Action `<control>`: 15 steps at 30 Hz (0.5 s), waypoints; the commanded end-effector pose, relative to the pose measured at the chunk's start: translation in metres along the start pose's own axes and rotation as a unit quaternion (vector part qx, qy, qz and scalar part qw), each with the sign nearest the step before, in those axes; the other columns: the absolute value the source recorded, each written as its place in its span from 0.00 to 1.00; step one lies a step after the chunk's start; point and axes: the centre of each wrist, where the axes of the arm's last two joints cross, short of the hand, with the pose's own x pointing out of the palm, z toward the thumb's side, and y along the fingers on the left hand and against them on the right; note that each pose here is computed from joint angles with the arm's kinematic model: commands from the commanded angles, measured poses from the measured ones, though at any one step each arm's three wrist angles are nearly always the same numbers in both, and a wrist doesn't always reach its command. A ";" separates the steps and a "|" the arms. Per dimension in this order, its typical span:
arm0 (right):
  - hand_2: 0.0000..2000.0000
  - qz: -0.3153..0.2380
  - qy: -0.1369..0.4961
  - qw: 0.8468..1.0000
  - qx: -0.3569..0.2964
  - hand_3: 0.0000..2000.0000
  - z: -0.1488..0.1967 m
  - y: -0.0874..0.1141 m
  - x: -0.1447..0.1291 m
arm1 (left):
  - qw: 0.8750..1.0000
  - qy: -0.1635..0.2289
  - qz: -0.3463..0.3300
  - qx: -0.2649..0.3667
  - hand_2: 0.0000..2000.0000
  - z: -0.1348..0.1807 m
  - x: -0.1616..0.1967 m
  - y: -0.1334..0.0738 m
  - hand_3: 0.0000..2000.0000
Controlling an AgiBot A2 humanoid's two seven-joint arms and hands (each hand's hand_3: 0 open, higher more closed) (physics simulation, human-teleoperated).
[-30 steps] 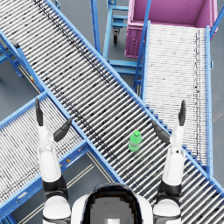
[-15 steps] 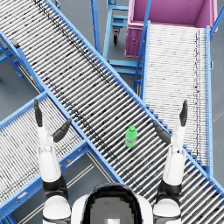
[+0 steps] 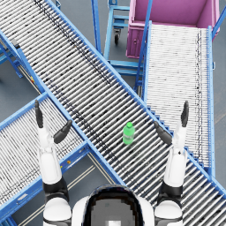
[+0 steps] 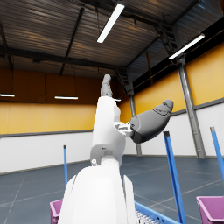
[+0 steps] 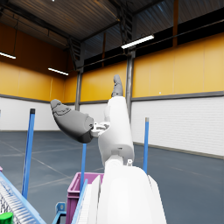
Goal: Pick up the oil and place it on the left assembly line, put the cola on the right, and keep Sprite still
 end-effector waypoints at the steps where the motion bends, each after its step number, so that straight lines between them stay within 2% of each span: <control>1: 0.00 -0.003 0.003 1.000 -0.016 0.00 0.007 -0.005 -0.003 | 1.000 0.000 0.000 0.002 0.00 0.001 0.000 0.001 0.00; 3: 0.00 -0.002 0.001 1.000 -0.006 0.00 0.003 -0.002 -0.001 | 1.000 0.002 0.001 0.020 0.00 0.008 -0.001 0.007 0.00; 4: 0.00 -0.004 0.003 1.000 -0.022 0.00 0.009 -0.007 -0.003 | 1.000 0.001 0.000 0.007 0.00 0.003 0.000 0.003 0.00; 15: 0.00 0.002 -0.002 1.000 -0.005 0.00 0.002 -0.001 0.002 | 1.000 -0.007 -0.018 0.008 0.00 0.004 0.010 0.001 0.00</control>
